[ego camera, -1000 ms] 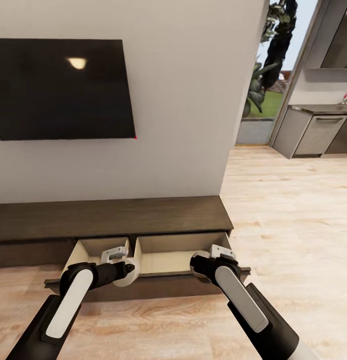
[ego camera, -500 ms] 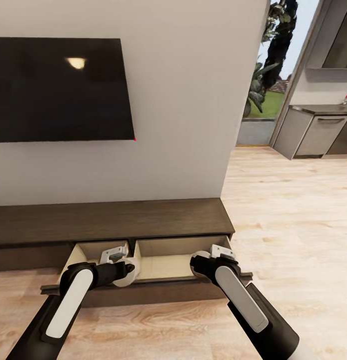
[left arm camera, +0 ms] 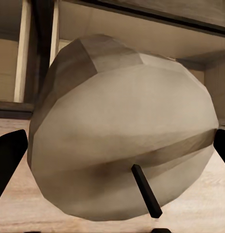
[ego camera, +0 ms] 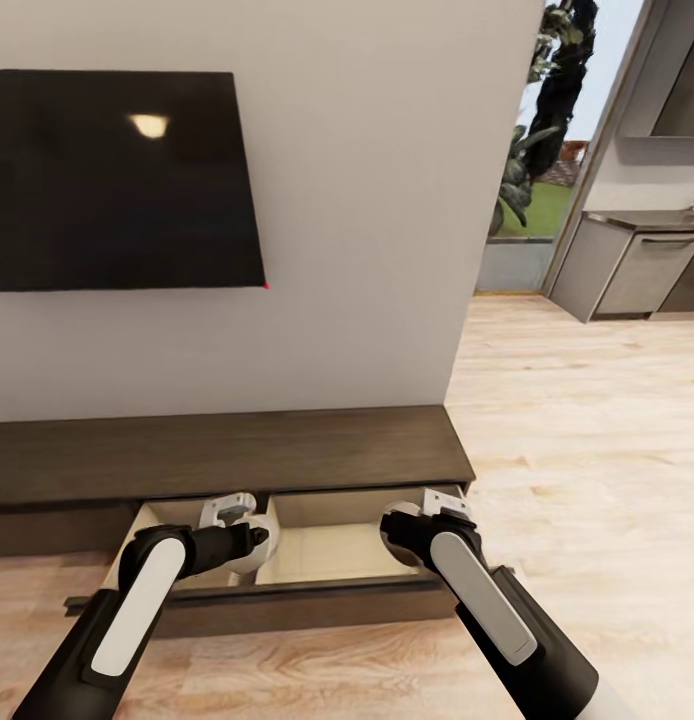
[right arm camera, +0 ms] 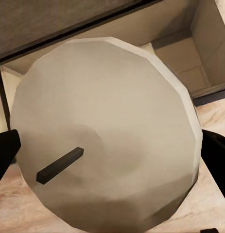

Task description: Place each of the two pumpkins and all three candles from the living room inside a cabinet in the living room (use any cabinet), then make sure every cabinet is closed, and position the cauldron so it is next to a table in the living room.

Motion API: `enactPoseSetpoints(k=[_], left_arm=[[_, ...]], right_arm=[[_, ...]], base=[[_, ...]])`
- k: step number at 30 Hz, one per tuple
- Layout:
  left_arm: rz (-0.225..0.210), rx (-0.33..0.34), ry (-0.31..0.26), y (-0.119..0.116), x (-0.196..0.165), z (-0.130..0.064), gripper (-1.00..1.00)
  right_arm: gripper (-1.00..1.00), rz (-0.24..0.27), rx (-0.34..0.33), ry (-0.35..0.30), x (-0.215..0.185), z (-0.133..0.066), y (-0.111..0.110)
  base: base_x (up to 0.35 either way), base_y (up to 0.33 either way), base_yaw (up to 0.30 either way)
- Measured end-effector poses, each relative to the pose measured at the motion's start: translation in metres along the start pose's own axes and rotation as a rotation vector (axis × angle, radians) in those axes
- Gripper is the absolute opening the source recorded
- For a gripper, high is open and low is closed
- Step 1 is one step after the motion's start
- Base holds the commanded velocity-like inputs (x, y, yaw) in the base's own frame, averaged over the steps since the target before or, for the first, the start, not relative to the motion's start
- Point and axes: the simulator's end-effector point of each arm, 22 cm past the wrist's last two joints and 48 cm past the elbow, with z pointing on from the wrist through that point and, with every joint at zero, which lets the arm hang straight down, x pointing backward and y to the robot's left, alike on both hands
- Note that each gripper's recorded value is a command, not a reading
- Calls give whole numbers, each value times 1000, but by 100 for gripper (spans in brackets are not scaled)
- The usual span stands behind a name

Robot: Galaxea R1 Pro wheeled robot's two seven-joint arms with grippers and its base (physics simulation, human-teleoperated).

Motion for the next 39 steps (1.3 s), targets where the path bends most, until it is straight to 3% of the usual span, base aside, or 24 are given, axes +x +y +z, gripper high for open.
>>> enactPoseSetpoints(k=[10, 14, 21, 39], left_arm=[[0, 4, 8, -2, 3, 2, -100], [-13, 74, 38, -28, 14, 4, -100], [20, 133, 74, -60, 30, 6, -100], [23, 136, 74, -63, 31, 6, -100]], right_arm=[[-100, 3, -30, 11, 4, 3, 7], [-100, 0, -65, 35, 14, 12, 17], [-100, 3, -101, 74, 33, 17, 43], [-100, 7, -117, 55, 31, 19, 49]], base=[[49, 0, 0], [1, 0, 0], [107, 0, 0], [131, 0, 0]])
